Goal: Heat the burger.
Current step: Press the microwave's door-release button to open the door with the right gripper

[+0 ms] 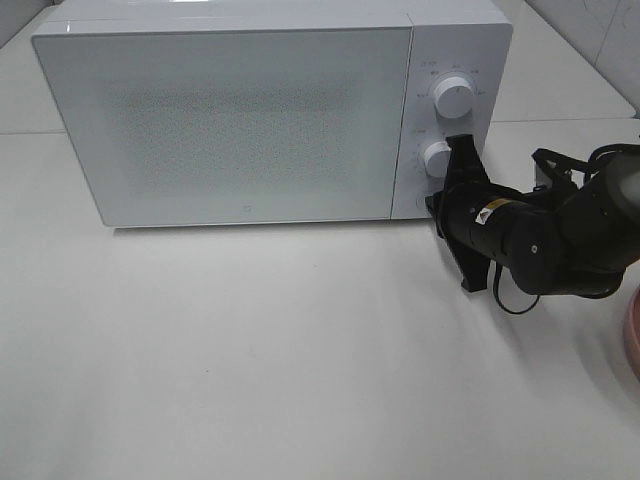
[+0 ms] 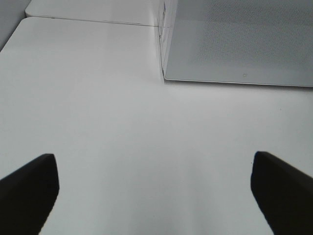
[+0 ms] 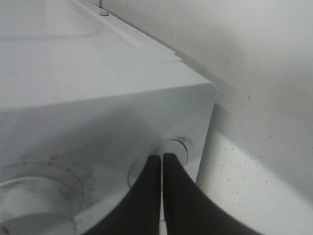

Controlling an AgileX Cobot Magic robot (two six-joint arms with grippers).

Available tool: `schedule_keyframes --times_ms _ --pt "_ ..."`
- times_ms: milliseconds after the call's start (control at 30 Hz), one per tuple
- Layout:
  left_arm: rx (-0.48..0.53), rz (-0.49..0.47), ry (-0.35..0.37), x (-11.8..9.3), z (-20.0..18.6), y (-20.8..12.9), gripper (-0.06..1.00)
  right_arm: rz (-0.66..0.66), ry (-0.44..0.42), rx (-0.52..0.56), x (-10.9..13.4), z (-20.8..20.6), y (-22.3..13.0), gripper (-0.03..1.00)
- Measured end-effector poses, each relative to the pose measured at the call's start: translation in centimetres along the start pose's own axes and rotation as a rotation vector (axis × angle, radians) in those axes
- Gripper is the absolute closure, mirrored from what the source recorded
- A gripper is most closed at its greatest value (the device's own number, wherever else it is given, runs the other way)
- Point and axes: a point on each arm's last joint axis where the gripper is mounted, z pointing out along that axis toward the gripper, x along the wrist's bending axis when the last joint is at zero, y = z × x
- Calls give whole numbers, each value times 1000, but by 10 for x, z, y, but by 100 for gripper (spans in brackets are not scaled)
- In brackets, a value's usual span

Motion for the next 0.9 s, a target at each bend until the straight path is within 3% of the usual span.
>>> schedule_keyframes --times_ms 900 --pt "0 0 0 0 0 0 -4 17 65 -34 1 8 2 97"
